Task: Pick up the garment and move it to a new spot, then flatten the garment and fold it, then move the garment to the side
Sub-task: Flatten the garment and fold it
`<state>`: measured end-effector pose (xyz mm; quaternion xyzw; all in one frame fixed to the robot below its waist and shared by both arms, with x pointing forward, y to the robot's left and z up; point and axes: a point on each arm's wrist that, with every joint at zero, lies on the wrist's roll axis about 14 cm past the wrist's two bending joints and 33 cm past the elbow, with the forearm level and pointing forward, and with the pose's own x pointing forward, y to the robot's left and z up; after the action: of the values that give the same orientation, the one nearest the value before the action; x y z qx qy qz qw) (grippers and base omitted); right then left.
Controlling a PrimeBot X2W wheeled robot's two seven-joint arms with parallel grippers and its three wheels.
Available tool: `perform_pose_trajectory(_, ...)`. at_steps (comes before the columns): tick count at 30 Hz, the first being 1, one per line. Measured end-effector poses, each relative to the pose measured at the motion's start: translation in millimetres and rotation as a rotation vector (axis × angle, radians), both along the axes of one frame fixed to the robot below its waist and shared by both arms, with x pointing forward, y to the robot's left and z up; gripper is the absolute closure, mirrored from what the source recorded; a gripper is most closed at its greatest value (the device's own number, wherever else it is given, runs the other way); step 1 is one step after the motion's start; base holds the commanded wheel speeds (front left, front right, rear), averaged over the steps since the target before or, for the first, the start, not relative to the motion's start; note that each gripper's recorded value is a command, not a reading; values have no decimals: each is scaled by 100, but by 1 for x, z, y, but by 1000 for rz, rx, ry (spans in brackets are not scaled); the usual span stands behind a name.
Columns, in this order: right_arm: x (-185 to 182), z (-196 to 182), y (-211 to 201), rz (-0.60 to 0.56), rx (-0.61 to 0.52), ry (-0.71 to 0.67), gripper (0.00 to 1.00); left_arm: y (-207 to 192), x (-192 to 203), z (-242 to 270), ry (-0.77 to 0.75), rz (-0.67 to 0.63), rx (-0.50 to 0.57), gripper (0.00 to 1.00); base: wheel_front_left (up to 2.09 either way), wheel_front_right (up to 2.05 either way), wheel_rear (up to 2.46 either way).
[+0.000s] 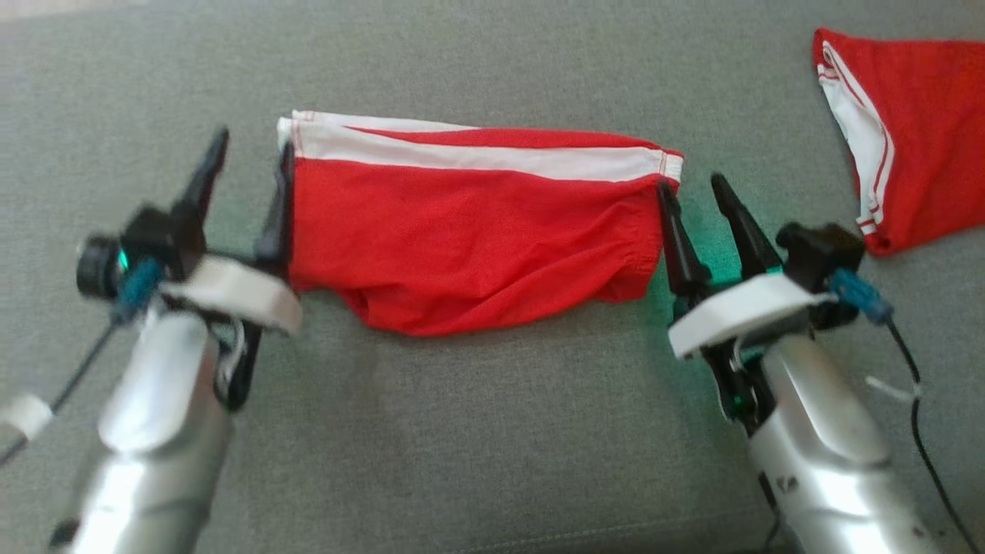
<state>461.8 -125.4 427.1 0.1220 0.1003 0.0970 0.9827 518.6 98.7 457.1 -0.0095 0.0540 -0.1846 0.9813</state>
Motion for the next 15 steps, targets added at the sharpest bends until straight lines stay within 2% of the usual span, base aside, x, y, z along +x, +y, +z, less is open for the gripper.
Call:
perform_pose_trajectory(7, -18, 8, -5, -19, -4, -33, 0, 12, -41, -36, 158, 43, 8, 0, 0, 0, 0)
perform_pose_trajectory(15, -20, 18, -12, -35, -14, -53, 0, 2, -49, -65, 332, 30, 8, 0, 0, 0, 0)
